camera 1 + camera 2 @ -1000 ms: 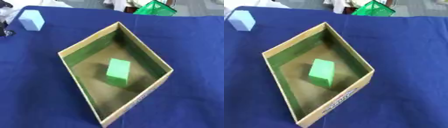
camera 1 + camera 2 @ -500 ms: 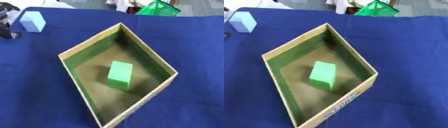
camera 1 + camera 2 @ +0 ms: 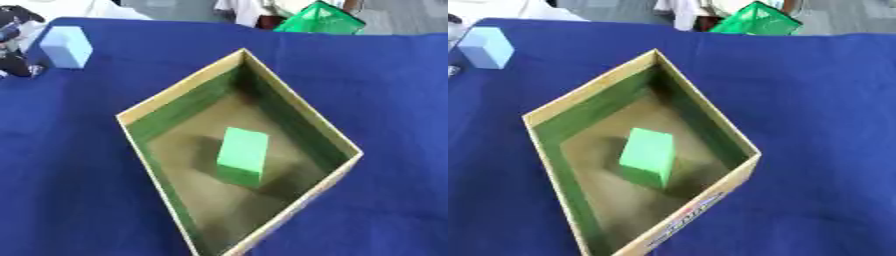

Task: Pick up objects on the table and place them in the box.

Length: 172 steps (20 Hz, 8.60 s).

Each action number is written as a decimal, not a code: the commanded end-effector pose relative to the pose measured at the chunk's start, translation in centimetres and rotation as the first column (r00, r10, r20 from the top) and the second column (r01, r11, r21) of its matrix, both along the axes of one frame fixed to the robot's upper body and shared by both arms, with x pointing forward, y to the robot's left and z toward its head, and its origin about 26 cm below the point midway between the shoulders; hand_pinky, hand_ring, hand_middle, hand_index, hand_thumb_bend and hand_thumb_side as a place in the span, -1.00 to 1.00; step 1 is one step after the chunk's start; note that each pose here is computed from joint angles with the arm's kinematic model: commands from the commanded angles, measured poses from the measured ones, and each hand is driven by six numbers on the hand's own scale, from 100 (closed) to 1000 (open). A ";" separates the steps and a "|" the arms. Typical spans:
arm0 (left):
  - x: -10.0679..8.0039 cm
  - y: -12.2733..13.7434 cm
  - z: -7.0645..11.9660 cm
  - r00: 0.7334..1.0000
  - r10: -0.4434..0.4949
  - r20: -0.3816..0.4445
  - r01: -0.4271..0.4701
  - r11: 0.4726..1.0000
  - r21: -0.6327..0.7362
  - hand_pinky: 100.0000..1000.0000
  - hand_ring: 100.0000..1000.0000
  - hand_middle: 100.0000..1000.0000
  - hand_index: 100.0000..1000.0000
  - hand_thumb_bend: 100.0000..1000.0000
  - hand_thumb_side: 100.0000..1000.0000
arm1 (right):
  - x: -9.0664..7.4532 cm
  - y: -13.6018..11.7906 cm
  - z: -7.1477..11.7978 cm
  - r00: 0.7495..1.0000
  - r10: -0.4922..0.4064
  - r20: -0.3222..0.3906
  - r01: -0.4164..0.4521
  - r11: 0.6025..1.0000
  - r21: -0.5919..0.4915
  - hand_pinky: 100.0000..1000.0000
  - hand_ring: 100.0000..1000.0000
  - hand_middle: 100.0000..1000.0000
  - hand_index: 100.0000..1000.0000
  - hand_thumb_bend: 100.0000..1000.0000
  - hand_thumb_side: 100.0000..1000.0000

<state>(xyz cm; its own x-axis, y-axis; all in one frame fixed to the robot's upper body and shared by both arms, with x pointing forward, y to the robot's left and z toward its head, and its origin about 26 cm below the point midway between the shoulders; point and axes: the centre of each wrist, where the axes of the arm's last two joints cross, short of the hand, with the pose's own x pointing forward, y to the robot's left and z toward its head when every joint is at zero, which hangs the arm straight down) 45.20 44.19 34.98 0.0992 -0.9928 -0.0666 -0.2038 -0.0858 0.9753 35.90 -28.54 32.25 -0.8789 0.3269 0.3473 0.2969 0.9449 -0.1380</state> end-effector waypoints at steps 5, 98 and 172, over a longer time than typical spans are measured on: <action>-1.6 1.4 2.9 0.999 0.025 0.040 -0.025 1.000 -0.008 0.59 0.81 0.76 0.88 -0.30 -1.00 | -0.4 -0.4 1.3 0.999 -0.008 0.031 0.008 1.000 -0.021 0.64 0.66 0.11 0.67 -0.83 1.00; -2.5 -25.2 -1.6 0.533 -0.846 -0.024 0.827 0.514 0.228 0.18 0.25 0.30 0.56 -0.75 -1.00 | -1.5 1.2 -3.8 0.997 0.001 -0.080 0.005 0.997 0.075 0.62 0.65 0.13 0.66 -0.71 1.00; -12.2 -24.2 -3.4 0.562 -0.792 0.238 0.734 0.611 0.298 0.38 0.51 0.51 0.74 -0.42 0.17 | -2.0 -0.3 -5.5 0.989 -0.065 -0.136 0.081 0.991 0.111 0.62 0.66 0.12 0.66 -0.64 1.00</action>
